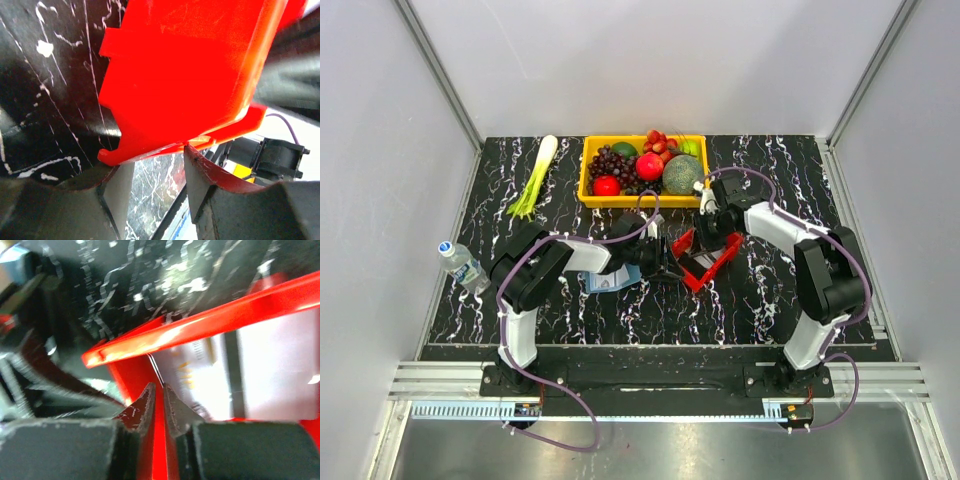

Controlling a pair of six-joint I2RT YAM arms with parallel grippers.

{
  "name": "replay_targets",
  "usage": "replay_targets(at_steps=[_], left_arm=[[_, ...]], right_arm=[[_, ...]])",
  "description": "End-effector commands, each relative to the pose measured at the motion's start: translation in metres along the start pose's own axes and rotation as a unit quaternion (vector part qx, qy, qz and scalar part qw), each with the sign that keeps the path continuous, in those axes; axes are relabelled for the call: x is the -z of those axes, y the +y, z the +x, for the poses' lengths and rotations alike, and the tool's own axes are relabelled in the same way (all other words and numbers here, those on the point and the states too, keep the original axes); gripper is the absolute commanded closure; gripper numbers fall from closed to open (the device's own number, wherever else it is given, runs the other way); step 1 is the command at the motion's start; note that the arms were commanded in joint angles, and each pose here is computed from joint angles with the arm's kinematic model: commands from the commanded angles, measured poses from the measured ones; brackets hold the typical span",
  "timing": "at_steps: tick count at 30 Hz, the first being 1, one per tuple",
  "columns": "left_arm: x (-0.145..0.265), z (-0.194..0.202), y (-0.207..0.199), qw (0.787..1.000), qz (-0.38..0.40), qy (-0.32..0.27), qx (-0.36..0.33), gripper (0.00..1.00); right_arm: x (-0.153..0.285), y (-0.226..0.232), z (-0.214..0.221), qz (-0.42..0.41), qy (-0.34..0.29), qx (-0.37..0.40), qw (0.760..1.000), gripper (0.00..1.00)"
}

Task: Put the credit cards into the card holder
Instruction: Pick up the credit card from the storage box.

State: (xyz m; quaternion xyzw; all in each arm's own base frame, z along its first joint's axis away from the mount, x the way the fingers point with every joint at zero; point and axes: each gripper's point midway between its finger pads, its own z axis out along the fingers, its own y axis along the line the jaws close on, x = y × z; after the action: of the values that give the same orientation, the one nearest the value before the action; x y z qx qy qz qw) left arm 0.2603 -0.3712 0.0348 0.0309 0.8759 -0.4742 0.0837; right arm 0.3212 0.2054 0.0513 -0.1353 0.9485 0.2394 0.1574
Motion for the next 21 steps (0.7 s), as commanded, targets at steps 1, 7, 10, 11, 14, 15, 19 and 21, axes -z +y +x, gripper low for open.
replay_targets(at_steps=[1, 7, 10, 11, 14, 15, 19, 21], left_arm=[[0.002, -0.054, -0.020, 0.994, 0.006, -0.098, -0.043, 0.53], [0.004, -0.057, -0.020, 0.993, 0.005, -0.106, -0.044, 0.53], [0.006, -0.057, -0.019, 0.993, 0.004, -0.108, -0.042, 0.53], [0.006, -0.058, -0.020, 0.993, 0.004, -0.110, -0.043, 0.53], [0.008, -0.058, -0.019, 0.993, 0.003, -0.112, -0.043, 0.53], [0.007, -0.058, -0.018, 0.993, 0.003, -0.111, -0.041, 0.53], [0.007, -0.058, -0.017, 0.993, 0.003, -0.113, -0.040, 0.53], [0.007, -0.058, -0.017, 0.993, 0.002, -0.113, -0.040, 0.53]], right_arm=[[0.021, 0.060, 0.043, -0.121, 0.072, -0.016, 0.990, 0.87], [0.015, 0.059, 0.052, -0.131, 0.088, -0.023, 0.987, 0.92], [0.010, 0.041, 0.050, -0.077, 0.078, -0.025, 0.994, 0.87], [0.010, 0.035, 0.049, -0.058, 0.074, -0.023, 0.995, 0.86], [0.020, 0.041, 0.034, -0.059, 0.038, -0.008, 0.997, 0.83], [0.025, 0.044, 0.027, -0.063, 0.024, -0.005, 0.998, 0.83], [0.047, 0.030, -0.013, 0.009, -0.066, -0.004, 0.998, 0.70], [0.053, 0.010, -0.032, 0.067, -0.097, -0.011, 0.993, 0.63]])
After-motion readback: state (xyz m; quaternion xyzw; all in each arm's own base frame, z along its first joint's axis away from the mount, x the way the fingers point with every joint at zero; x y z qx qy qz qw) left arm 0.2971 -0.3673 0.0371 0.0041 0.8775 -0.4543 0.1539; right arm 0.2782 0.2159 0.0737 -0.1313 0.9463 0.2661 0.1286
